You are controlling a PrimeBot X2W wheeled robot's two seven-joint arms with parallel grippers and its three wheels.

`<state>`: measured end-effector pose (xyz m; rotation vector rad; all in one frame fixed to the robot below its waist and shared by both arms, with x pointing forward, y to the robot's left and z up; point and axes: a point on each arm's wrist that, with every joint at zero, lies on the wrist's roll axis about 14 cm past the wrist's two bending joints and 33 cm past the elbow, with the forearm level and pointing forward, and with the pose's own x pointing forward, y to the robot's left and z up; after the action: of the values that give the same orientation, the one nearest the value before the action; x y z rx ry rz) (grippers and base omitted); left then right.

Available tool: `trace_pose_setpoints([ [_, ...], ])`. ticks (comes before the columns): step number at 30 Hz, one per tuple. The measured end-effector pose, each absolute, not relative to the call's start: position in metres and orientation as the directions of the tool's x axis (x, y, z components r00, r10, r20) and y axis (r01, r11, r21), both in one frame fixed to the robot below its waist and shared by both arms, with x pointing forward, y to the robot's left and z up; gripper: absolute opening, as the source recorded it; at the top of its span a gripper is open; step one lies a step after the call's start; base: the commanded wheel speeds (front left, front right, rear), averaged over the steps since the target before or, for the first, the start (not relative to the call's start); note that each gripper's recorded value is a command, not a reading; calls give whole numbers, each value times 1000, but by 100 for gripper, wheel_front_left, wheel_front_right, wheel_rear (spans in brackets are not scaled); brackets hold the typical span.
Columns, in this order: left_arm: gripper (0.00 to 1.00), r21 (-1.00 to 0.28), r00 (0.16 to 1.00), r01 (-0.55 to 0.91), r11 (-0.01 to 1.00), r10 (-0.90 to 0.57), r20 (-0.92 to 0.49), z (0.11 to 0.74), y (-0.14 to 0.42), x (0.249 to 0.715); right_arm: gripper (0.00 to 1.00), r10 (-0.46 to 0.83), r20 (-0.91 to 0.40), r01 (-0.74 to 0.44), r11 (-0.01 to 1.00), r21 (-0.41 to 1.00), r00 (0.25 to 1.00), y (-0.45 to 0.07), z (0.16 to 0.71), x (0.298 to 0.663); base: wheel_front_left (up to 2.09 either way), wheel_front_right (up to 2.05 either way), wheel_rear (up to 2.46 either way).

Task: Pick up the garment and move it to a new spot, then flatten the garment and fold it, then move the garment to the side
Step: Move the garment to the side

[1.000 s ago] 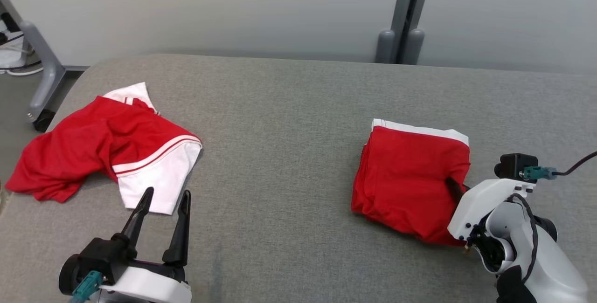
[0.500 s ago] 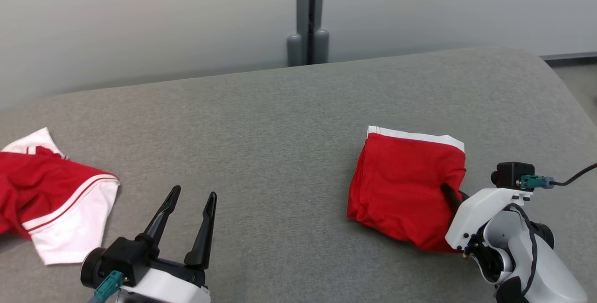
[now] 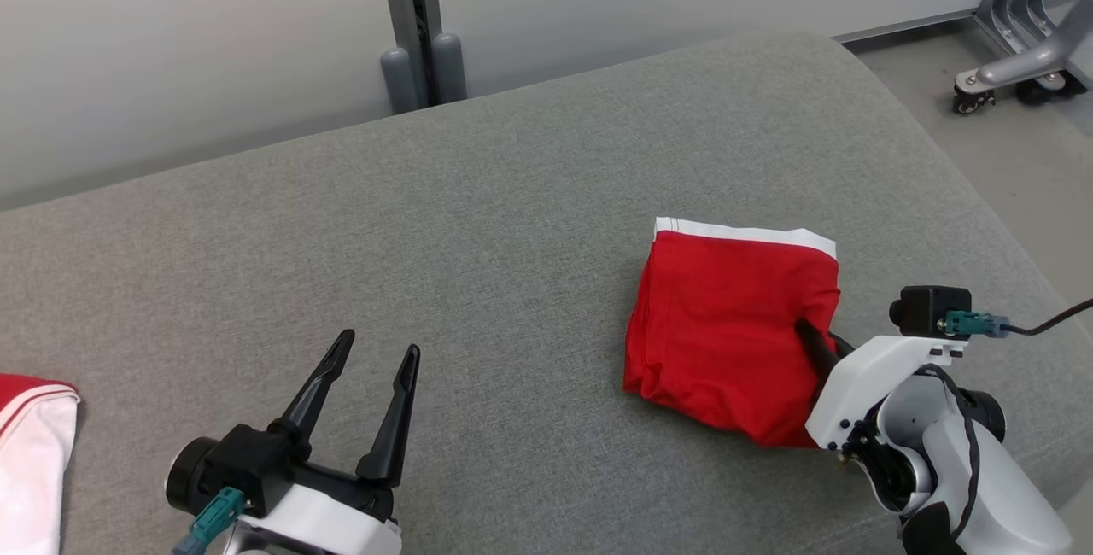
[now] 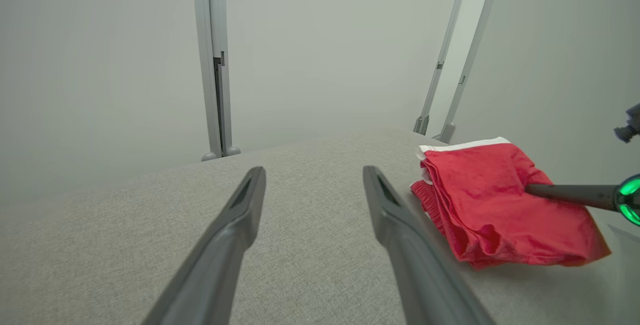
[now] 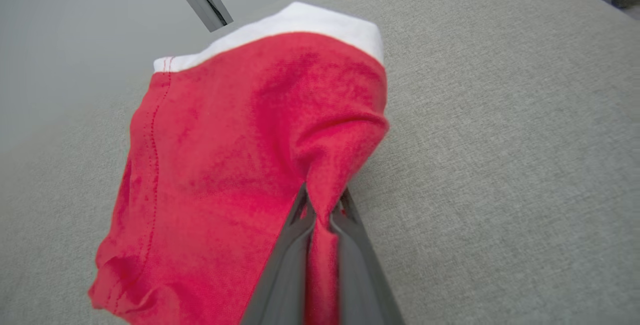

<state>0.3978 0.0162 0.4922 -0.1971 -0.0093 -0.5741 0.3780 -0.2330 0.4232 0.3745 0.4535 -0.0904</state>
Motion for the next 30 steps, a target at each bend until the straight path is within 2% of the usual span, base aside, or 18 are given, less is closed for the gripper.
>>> trace_pose_setpoints([
  [6,100,-183,832,551,814,-552,50,486,14,402,0,-7,-447,153,944,291,895,-237,424,382,0,0,0],
  [16,100,-174,818,566,806,-575,-1,463,20,414,0,31,-424,29,990,136,905,-241,454,441,0,0,0],
  [30,100,-175,829,533,828,-552,-85,422,52,439,0,-80,-482,76,997,-28,873,-298,448,508,0,0,0],
])
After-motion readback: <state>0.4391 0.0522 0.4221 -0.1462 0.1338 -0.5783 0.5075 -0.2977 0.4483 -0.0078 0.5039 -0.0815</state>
